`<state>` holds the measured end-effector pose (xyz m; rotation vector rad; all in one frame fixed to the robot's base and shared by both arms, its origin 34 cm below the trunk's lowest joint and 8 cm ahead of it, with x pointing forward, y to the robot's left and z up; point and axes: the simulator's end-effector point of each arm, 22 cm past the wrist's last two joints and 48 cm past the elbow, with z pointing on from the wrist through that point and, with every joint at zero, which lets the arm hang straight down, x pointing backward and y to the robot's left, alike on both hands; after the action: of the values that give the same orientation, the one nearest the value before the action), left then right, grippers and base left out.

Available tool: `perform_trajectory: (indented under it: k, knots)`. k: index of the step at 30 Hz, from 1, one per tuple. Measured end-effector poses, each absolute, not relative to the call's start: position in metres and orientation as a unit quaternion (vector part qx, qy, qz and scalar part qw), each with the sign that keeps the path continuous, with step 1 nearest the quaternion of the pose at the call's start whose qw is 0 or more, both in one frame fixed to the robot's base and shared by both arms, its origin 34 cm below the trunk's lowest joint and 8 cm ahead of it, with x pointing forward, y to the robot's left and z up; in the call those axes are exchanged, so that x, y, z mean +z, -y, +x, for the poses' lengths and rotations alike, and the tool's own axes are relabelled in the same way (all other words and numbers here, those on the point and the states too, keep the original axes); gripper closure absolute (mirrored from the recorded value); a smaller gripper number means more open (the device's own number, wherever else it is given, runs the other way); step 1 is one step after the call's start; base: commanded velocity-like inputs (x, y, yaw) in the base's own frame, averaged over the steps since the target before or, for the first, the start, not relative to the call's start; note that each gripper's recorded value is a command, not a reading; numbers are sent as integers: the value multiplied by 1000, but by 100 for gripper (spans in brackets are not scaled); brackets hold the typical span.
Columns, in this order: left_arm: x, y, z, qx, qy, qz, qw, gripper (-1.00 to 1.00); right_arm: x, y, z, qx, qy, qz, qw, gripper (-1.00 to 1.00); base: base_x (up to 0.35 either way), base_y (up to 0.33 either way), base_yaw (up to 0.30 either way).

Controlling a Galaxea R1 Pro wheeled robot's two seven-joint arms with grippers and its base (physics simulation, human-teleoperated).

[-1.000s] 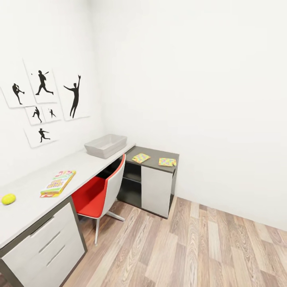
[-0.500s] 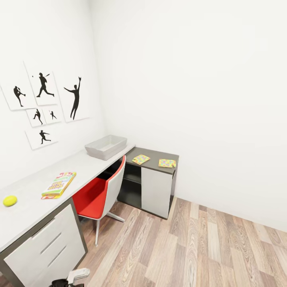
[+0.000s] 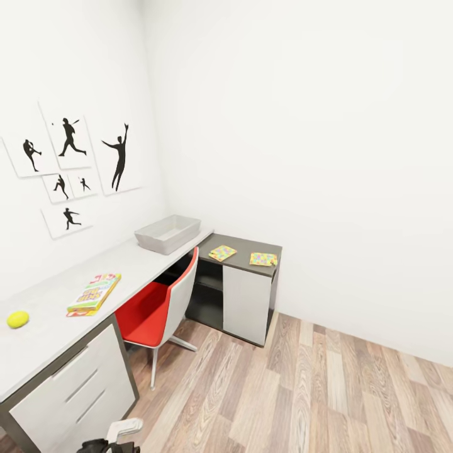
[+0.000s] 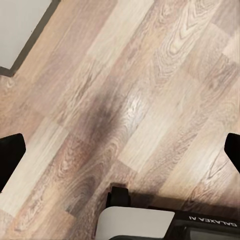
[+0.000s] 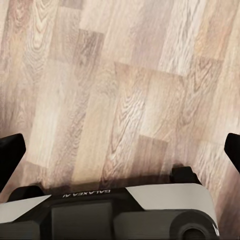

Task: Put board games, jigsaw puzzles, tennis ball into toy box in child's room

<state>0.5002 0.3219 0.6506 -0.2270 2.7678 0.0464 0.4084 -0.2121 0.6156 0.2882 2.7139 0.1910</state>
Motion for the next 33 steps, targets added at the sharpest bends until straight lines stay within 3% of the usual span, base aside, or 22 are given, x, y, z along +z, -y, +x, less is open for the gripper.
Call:
perform_trajectory:
  k: [8, 14, 21, 33]
  knots:
    - [673, -311, 518, -9, -982, -78, 173, -100, 632, 210, 427, 76, -971, 106, 199, -100, 0, 0, -122]
    - [755, -308, 585, -38, -980, -74, 181, -100, 672, 203, 478, 100, -979, 97, 151, -100, 0, 0, -151]
    - [846, -294, 626, -109, -966, -54, 229, -100, 753, 192, 544, 125, -972, 78, 183, -100, 0, 0, -159]
    - [912, -320, 628, -154, -951, -45, 264, -100, 809, 187, 562, 136, -971, 60, 189, -100, 0, 0, -161]
